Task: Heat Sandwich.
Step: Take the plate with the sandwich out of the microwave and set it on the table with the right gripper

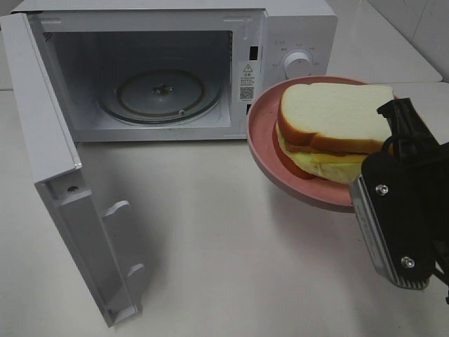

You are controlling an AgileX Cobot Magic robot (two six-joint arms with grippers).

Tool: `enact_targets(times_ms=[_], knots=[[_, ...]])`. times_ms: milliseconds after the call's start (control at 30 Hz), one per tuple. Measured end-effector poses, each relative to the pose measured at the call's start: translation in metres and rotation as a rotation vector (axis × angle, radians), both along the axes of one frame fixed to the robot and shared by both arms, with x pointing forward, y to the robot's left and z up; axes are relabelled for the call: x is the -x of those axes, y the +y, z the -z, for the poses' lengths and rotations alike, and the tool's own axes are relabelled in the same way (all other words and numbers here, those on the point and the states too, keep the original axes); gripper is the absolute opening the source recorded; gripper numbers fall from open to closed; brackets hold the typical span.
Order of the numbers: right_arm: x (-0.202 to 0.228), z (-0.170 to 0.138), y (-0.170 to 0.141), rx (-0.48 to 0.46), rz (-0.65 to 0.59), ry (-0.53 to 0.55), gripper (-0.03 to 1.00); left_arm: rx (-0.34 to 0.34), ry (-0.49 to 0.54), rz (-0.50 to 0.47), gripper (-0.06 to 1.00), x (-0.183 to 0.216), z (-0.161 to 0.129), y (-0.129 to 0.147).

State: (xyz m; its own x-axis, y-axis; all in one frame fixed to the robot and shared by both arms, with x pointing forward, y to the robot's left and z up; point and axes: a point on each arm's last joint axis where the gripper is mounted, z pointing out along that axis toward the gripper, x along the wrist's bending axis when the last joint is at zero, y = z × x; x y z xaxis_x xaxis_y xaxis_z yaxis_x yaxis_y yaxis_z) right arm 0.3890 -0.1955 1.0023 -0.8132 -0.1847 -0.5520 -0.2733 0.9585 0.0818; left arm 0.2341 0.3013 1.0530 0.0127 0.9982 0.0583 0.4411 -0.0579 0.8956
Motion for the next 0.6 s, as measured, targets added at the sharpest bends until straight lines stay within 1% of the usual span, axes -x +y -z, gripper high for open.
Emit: enact_targets(times_ms=[100,133,167,233,267,333,433,567,600], knots=[[-0.001,0.000,-0.003,-0.003,0.071,0.008,0.06,0.000,0.000,0.000,0.99,0.000,0.000,0.000],[-0.001,0.000,-0.005,-0.010,0.125,0.012,0.06,0.000,0.000,0.000,0.99,0.000,0.000,0.000],[-0.001,0.000,-0.005,-0.010,0.125,0.012,0.06,0.000,0.000,0.000,0.99,0.000,0.000,0.000],[-0.002,0.000,-0.007,-0.017,0.174,0.013,0.06,0.000,0.000,0.000,0.99,0.000,0.000,0.000],[-0.002,0.001,-0.010,-0.020,0.229,0.016,0.06,0.000,0.000,0.000,0.99,0.000,0.000,0.000],[-0.002,0.001,-0.011,-0.021,0.250,0.017,0.06,0.000,0.000,0.000,0.99,0.000,0.000,0.000],[-0.002,0.001,-0.015,-0.021,0.338,0.023,0.06,0.000,0.000,0.000,0.99,0.000,0.000,0.000],[-0.002,0.002,-0.018,-0.016,0.393,0.031,0.06,0.000,0.000,0.000,0.99,0.000,0.000,0.000],[-0.001,0.002,-0.020,-0.018,0.431,0.038,0.06,0.000,0.000,0.000,0.99,0.000,0.000,0.000]])
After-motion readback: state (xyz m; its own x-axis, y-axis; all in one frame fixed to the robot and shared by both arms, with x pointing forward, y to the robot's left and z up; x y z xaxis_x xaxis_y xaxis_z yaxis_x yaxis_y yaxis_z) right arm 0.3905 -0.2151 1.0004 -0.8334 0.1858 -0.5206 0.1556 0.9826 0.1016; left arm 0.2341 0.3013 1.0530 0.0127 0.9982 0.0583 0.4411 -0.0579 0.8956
